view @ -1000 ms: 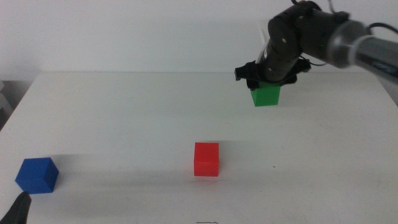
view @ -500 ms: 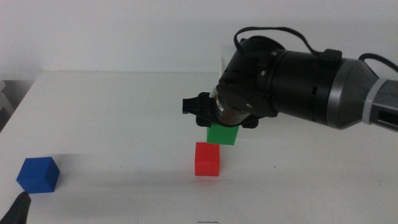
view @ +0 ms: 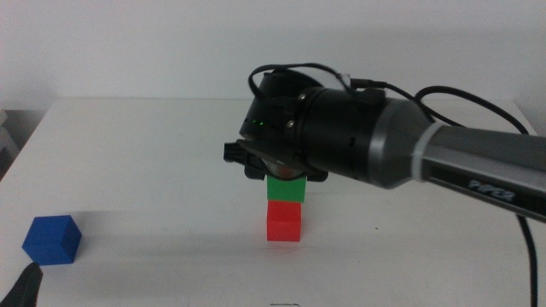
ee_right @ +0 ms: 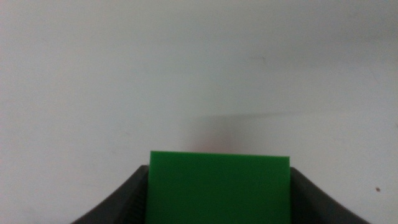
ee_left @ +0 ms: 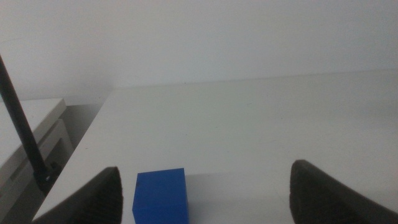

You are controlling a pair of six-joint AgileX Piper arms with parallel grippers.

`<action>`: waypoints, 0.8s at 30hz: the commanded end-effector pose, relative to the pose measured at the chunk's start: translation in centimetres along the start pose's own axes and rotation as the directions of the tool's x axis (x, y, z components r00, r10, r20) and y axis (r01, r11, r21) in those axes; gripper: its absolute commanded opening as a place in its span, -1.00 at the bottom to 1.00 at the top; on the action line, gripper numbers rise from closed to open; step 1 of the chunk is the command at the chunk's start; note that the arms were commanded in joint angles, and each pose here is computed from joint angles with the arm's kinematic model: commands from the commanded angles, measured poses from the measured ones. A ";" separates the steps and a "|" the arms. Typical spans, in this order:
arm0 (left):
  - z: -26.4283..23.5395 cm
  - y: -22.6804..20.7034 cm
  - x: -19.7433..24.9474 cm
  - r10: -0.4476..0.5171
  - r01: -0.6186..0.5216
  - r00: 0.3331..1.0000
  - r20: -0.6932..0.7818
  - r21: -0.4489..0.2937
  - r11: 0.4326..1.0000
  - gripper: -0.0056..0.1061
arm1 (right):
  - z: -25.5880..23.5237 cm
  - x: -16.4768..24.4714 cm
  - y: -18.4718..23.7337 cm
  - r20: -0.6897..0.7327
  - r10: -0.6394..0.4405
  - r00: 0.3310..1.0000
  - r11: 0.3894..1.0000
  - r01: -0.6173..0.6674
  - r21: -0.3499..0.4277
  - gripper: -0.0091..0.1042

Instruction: Stack red cubes first, then green, then blue cubes in a specific spot.

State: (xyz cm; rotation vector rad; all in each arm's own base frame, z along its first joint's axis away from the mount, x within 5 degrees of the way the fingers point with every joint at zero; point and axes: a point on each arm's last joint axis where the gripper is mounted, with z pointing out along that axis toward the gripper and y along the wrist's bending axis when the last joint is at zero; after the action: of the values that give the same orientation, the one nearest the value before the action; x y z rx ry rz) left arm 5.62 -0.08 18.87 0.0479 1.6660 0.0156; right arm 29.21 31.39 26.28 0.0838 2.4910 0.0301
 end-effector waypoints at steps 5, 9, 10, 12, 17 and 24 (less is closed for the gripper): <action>-0.2 0.0 -0.9 -0.012 0.012 0.995 0.095 0.002 1.000 0.71 | -1.3 -1.0 0.0 0.011 -0.023 1.000 1.000 0.023 -0.011 -0.86; -0.2 0.0 -0.9 -0.012 0.012 0.995 0.095 0.002 1.000 0.71 | -1.1 -1.0 0.1 0.019 -0.038 0.999 0.999 0.038 -0.012 -0.86; -0.2 0.0 -0.9 -0.012 0.012 0.995 0.095 0.002 1.000 0.71 | -1.1 -0.9 0.1 0.018 -0.039 0.999 0.999 0.039 -0.011 -0.86; -0.2 0.0 -0.9 -0.012 0.012 0.995 0.095 0.002 1.000 0.71 | -0.8 -1.0 0.2 0.033 -0.062 0.998 0.998 0.062 -0.006 -0.86; -0.2 0.0 -0.9 -0.012 0.012 0.995 0.095 0.002 1.000 0.71 | 0.0 -0.7 0.6 0.038 -0.083 0.996 0.996 0.083 -0.017 -0.86; -0.2 0.0 -0.9 -0.012 0.012 0.995 0.095 0.002 1.000 0.71 | 0.4 -0.6 0.7 0.050 -0.102 0.994 0.995 0.103 -0.015 -0.86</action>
State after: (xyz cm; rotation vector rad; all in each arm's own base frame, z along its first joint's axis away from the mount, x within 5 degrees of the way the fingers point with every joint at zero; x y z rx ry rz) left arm 5.62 -0.08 18.87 0.0479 1.6669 0.0156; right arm 29.86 32.54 22.87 -0.0275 2.5406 -0.0373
